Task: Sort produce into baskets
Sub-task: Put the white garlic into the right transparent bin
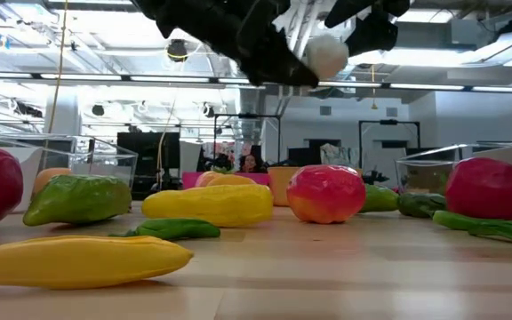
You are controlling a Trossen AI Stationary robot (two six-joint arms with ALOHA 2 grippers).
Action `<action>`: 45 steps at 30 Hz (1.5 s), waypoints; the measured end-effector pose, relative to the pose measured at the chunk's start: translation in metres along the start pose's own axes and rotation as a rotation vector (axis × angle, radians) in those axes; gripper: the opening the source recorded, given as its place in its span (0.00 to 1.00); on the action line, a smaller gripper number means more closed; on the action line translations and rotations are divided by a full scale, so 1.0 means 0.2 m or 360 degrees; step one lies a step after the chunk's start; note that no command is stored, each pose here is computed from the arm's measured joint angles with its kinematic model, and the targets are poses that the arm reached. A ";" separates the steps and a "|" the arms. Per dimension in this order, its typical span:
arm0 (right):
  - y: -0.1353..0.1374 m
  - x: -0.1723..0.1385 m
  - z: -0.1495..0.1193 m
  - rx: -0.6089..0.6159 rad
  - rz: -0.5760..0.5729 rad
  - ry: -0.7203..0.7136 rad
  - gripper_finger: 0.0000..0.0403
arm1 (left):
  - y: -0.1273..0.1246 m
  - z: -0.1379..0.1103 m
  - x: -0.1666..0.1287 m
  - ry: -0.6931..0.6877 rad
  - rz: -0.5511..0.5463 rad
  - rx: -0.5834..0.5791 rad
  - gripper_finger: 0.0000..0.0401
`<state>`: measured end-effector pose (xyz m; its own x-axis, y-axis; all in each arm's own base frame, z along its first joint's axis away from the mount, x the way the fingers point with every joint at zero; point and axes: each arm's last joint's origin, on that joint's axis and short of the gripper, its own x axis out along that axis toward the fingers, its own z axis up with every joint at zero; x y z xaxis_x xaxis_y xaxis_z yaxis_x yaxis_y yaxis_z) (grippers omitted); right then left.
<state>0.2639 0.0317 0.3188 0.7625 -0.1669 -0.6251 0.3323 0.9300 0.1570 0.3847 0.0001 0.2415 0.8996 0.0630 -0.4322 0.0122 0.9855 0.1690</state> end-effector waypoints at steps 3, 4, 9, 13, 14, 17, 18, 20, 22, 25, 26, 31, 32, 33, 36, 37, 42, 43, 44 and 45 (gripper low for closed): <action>0.00 0.00 0.00 0.0002 -0.0003 -0.0009 0.96 | 0.00 0.02 0.00 -0.0079 0.0012 -0.0007 0.07; 0.00 0.00 0.00 0.0001 -0.0003 -0.0008 0.96 | 0.00 0.03 0.00 -0.0103 0.0016 -0.0009 0.07; 0.00 0.00 0.00 0.0002 -0.0004 -0.0009 0.96 | 0.01 0.06 0.00 -0.0202 0.0031 -0.0016 0.07; 0.00 0.00 0.00 0.0001 -0.0004 -0.0010 0.95 | 0.01 0.08 -0.01 -0.0261 0.0041 -0.0006 0.07; 0.00 0.00 0.00 0.0001 -0.0005 -0.0010 0.94 | 0.01 0.08 -0.01 -0.0269 0.0043 -0.0007 0.07; 0.00 0.00 0.00 0.0001 -0.0005 -0.0011 0.88 | 0.01 0.09 -0.01 -0.0281 0.0045 -0.0008 0.07; 0.00 0.00 0.00 0.0001 -0.0005 -0.0011 0.85 | 0.01 0.08 -0.01 -0.0280 0.0045 -0.0008 0.07; 0.00 0.00 0.00 0.0001 -0.0004 -0.0012 0.80 | 0.01 0.08 -0.01 -0.0280 0.0046 -0.0009 0.07; 0.00 0.00 0.01 0.0003 0.0001 -0.0022 0.74 | 0.01 0.08 -0.01 -0.0280 0.0047 0.0006 0.07; 0.00 0.00 0.01 0.0007 0.0010 -0.0042 0.68 | 0.01 0.08 -0.01 -0.0280 0.0049 0.0019 0.07; 0.01 0.00 0.01 0.0008 0.0011 -0.0044 0.66 | 0.01 0.09 -0.01 -0.0280 0.0049 0.0019 0.07; 0.01 0.00 0.01 0.0009 0.0012 -0.0047 0.62 | 0.01 0.08 -0.01 -0.0280 0.0049 0.0024 0.13; 0.01 0.00 0.02 0.0011 0.0014 -0.0053 0.62 | 0.01 0.08 -0.01 -0.0279 0.0048 0.0024 0.15; 0.01 0.00 0.02 0.0013 0.0016 -0.0057 0.62 | 0.01 0.08 -0.01 -0.0279 0.0048 0.0022 0.18; 0.00 0.00 0.02 0.0016 0.0010 -0.0057 0.62 | 0.01 0.08 -0.01 -0.0276 0.0044 0.0018 0.27; 0.00 0.00 0.02 0.0020 0.0006 -0.0057 0.61 | 0.01 0.08 -0.01 -0.0276 0.0042 0.0014 0.30; -0.04 0.01 0.04 0.0054 -0.0031 -0.0066 0.61 | 0.02 0.08 -0.01 -0.0268 0.0041 -0.0090 0.41; -0.06 0.00 0.04 0.0065 -0.0042 -0.0069 0.61 | 0.03 0.08 -0.01 -0.0257 0.0045 -0.0096 0.43; -0.07 0.00 0.05 0.0076 -0.0053 -0.0075 0.61 | 0.03 0.08 -0.02 -0.0233 0.0048 -0.0098 0.45; -0.09 -0.01 0.05 0.0089 -0.0063 -0.0083 0.61 | 0.04 0.07 -0.02 -0.0214 0.0056 -0.0100 0.46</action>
<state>0.2634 0.0124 0.3251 0.7755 -0.2214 -0.5912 0.3921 0.9029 0.1762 0.3875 0.0053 0.2573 0.9493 0.0801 -0.3038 -0.0439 0.9913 0.1243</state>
